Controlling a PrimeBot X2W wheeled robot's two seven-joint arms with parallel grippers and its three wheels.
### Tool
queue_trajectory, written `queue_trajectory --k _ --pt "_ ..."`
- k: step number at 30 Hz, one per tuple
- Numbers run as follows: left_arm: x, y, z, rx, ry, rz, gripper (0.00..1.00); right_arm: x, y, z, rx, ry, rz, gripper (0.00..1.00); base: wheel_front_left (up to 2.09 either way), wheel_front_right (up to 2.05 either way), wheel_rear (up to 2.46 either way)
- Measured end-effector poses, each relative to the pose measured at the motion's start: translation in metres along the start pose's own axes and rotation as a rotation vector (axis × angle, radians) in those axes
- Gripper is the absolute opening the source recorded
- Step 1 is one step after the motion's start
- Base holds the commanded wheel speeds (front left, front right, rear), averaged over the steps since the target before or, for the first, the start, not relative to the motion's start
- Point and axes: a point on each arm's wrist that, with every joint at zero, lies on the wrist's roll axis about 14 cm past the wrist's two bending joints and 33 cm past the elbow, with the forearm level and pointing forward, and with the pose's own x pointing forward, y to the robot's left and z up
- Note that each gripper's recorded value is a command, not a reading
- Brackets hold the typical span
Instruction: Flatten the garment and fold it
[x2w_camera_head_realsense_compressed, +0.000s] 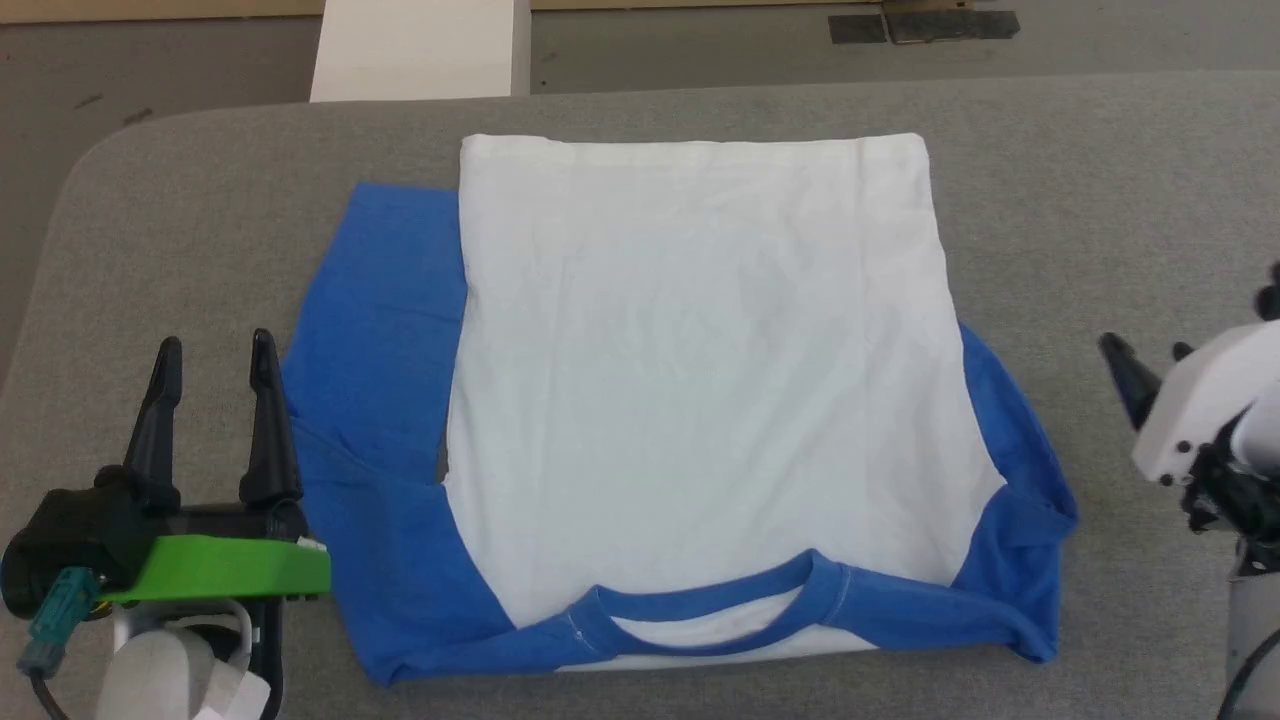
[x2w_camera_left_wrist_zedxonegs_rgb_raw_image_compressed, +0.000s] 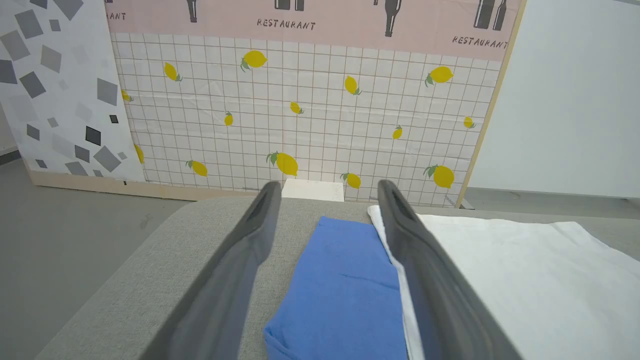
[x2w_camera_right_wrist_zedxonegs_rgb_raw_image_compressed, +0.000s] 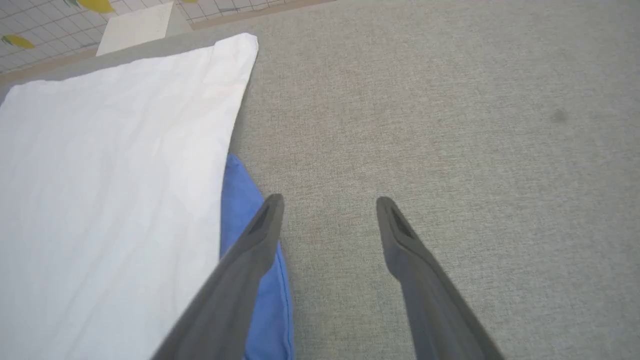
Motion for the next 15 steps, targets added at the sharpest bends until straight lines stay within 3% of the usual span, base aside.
queue_trajectory --k 15 --pt "0.005 0.015 -0.029 0.021 0.070 0.027 1.00 0.068 0.065 -0.053 -0.373 0.308 0.098 1.00 0.00 0.00 0.00"
